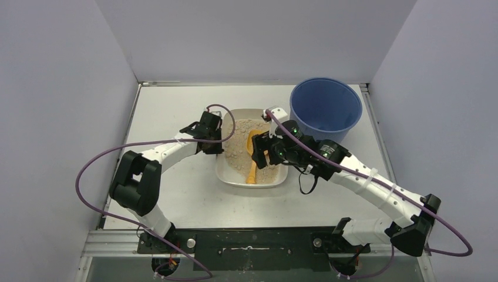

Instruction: Clean the litter box

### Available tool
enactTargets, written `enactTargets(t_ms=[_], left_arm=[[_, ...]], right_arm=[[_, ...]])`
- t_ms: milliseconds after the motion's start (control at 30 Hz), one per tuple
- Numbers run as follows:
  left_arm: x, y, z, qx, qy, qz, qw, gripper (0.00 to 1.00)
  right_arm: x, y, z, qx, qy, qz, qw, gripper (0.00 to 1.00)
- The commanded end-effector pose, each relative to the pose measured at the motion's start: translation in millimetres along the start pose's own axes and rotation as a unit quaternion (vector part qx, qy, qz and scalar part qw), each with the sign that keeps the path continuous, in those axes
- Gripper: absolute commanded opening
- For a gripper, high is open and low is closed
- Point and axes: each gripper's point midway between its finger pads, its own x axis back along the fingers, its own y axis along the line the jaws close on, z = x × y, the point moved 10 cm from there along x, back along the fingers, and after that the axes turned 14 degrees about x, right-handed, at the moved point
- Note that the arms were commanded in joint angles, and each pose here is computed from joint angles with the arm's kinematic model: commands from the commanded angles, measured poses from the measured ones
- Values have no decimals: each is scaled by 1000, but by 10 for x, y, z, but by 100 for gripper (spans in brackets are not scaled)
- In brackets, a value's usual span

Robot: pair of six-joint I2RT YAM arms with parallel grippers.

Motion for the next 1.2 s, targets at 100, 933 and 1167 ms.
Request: enactTargets(t_ms=[100, 933, 1167], left_arm=[[197, -59, -34, 18, -24, 46, 998, 0], [846, 523, 608, 161, -64, 16, 985, 0], [832, 633, 754, 160, -49, 8, 986, 4]], right_arm=[[-367, 173, 211, -37, 37, 49, 997, 76], [-1369, 1001, 921, -88, 109, 103, 985, 72], [-1528, 1051, 965, -91, 115, 120, 982, 65]])
